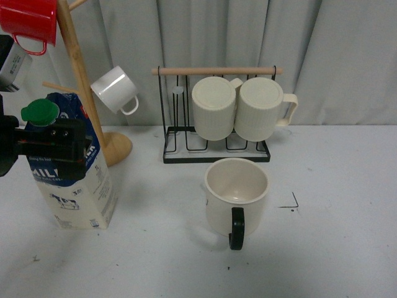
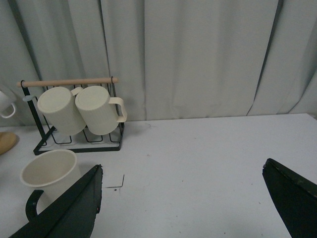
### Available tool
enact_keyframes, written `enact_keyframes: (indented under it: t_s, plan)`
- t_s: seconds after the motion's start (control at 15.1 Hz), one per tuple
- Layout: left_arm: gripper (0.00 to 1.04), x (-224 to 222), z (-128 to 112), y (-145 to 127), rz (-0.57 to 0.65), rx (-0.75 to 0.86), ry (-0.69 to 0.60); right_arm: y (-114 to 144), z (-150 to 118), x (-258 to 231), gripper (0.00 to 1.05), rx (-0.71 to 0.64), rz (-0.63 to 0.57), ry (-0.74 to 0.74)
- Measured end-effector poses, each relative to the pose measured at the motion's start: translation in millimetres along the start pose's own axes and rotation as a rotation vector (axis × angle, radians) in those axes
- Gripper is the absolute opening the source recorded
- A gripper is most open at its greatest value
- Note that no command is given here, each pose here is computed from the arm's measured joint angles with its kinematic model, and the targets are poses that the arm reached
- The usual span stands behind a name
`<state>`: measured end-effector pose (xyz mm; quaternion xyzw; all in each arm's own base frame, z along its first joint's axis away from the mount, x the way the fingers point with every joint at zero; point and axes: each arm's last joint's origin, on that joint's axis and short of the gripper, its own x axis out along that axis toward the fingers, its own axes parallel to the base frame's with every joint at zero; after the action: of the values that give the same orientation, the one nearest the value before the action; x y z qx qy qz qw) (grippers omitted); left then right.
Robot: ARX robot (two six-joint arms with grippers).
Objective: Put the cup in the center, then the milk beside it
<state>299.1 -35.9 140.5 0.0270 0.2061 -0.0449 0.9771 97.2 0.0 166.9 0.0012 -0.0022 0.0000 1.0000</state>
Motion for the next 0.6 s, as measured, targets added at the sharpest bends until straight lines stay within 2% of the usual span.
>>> enact_keyframes:
  t_s: [0.2, 0.27, 0.4, 0.46, 0.6]
  plan:
    - [0.98, 18.7, 0.4, -6.0, 0.048, -0.016, -0.026, 0.0, 0.0, 0.0, 0.98, 0.0, 0.0, 0.0]
    - [0.93, 22.4, -2.3, -8.4, 0.068, -0.017, -0.018, 0.0, 0.0, 0.0, 0.98, 0.0, 0.0, 0.0]
    - [0.52, 28.8, -3.7, -12.4, 0.088, -0.032, -0.026, 0.0, 0.0, 0.0, 0.98, 0.0, 0.0, 0.0]
    - [0.39, 28.9, -3.4, -12.3, 0.1, -0.033, -0.025, 0.0, 0.0, 0.0, 0.98, 0.0, 0.0, 0.0]
    - [0.21, 30.4, 0.0, -14.1, 0.093, -0.049, -0.03, 0.0, 0.0, 0.0, 0.98, 0.0, 0.0, 0.0]
